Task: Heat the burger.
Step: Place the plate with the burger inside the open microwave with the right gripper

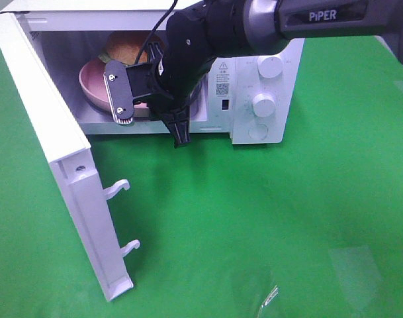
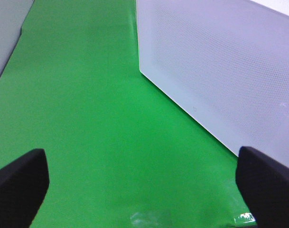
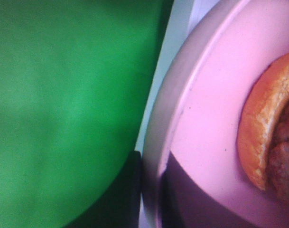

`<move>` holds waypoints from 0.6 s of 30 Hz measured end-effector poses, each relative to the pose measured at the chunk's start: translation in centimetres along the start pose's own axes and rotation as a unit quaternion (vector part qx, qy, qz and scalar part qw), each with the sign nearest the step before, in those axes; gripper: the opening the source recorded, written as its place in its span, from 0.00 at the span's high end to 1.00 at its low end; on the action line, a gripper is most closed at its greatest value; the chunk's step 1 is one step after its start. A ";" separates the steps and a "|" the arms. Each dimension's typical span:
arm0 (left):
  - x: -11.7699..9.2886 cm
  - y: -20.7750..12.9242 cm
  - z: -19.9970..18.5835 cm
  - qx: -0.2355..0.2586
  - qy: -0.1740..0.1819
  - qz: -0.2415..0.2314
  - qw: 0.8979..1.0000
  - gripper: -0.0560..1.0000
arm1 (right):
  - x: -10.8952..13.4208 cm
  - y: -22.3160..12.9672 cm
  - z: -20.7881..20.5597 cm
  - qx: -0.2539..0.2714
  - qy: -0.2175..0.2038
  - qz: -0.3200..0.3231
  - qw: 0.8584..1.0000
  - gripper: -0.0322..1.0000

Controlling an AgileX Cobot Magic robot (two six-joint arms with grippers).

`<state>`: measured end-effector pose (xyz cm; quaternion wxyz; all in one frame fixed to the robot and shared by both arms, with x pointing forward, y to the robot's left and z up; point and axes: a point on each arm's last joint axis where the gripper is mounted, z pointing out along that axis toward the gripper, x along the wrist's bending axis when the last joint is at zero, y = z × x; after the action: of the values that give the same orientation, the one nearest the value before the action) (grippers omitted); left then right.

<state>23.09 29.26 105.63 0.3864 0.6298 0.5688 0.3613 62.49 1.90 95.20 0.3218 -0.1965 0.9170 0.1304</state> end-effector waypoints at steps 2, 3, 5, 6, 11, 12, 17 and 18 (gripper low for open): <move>0.0 0.0 0.0 0.000 0.000 0.000 1.000 0.00 | -0.3 0.1 0.2 0.001 -0.004 -0.001 1.000 0.90; 0.0 0.0 0.0 0.000 0.000 0.000 1.000 0.00 | -0.3 0.1 0.2 0.001 -0.004 -0.001 1.000 0.90; 0.0 0.0 0.0 0.000 0.000 0.000 1.000 0.00 | -0.8 0.2 0.7 0.002 -0.007 -0.001 1.000 0.90; 0.0 0.0 0.0 0.000 0.000 0.000 1.000 0.00 | -0.8 0.2 0.7 0.002 -0.007 -0.001 1.000 0.90; 0.0 0.0 0.0 0.000 0.000 0.000 1.000 0.00 | -1.3 0.3 1.3 0.003 -0.011 -0.001 1.000 0.90; 0.0 0.0 0.0 0.000 0.000 0.000 1.000 0.00 | -1.3 0.3 1.3 0.003 -0.011 -0.001 1.000 0.90; 0.0 0.0 0.0 0.000 0.000 0.000 1.000 0.00 | -1.4 0.4 2.2 0.004 -0.011 -0.001 1.000 0.90; 0.0 0.0 0.0 0.000 0.000 0.000 1.000 0.00 | -1.4 0.4 2.4 0.004 -0.010 -0.001 1.000 0.90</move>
<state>23.09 29.26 105.63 0.3864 0.6298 0.5688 0.3613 64.64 3.56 94.31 0.3324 -0.1951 0.9138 0.1283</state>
